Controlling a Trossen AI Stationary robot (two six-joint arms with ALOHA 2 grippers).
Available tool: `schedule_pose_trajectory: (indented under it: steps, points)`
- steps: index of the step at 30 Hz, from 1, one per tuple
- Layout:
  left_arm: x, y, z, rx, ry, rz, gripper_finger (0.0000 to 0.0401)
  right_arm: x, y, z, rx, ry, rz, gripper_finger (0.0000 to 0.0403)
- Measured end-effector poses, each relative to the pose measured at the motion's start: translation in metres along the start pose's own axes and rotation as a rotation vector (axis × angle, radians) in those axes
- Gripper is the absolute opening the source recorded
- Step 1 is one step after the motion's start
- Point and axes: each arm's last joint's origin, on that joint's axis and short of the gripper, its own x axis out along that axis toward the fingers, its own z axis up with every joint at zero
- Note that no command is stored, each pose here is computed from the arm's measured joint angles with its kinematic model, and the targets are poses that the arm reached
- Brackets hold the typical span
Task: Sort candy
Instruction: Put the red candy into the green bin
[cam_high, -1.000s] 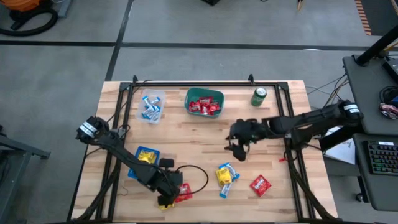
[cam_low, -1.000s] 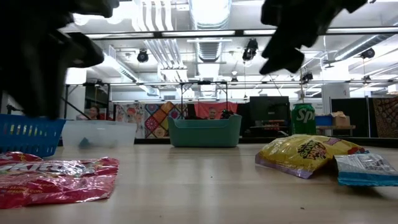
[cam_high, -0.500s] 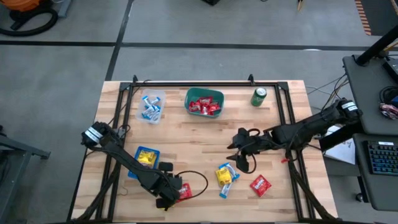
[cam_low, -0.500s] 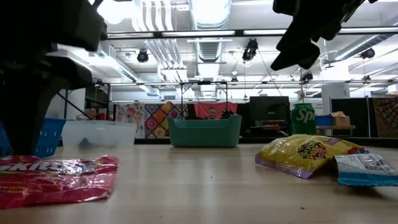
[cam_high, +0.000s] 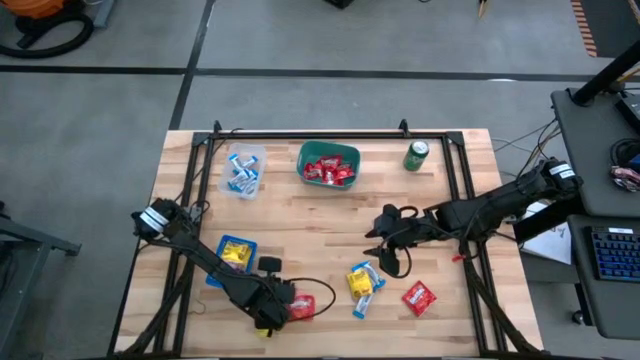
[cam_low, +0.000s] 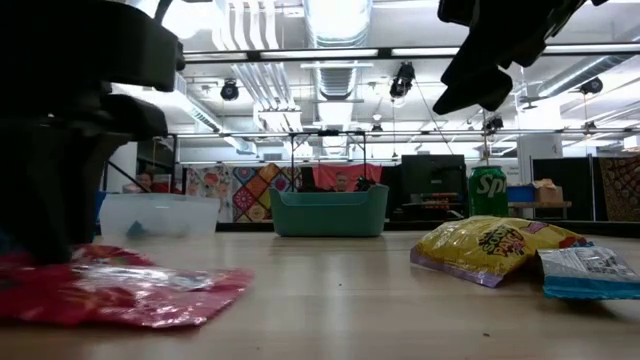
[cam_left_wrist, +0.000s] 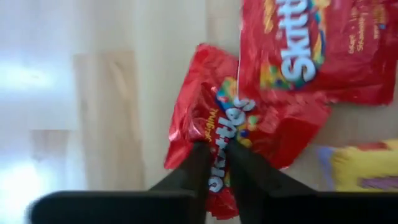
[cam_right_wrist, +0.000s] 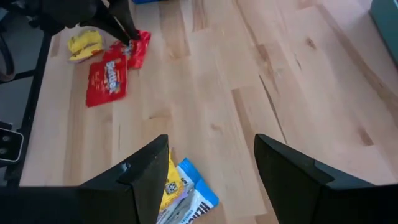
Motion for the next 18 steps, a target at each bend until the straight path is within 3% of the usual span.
schedule_pose_trajectory:
  steps: [2,7,14,18]
  points:
    - [0.000,0.002,0.000,0.000,-0.008,0.028,0.0009,0.000,0.000,0.000,-0.003,0.001,-0.001,0.0226]
    - [-0.001,0.005,0.001,-0.010,-0.048,0.094,0.0003,0.003,-0.003,-0.006,-0.012,0.000,-0.023,0.0226]
    - [-0.016,0.016,0.006,-0.035,-0.151,0.190,0.0000,0.013,-0.007,-0.018,0.004,-0.144,-0.003,0.0226]
    - [-0.023,0.023,0.011,-0.039,-0.252,0.321,0.0000,0.016,-0.009,-0.021,0.008,-0.238,0.025,0.0226]
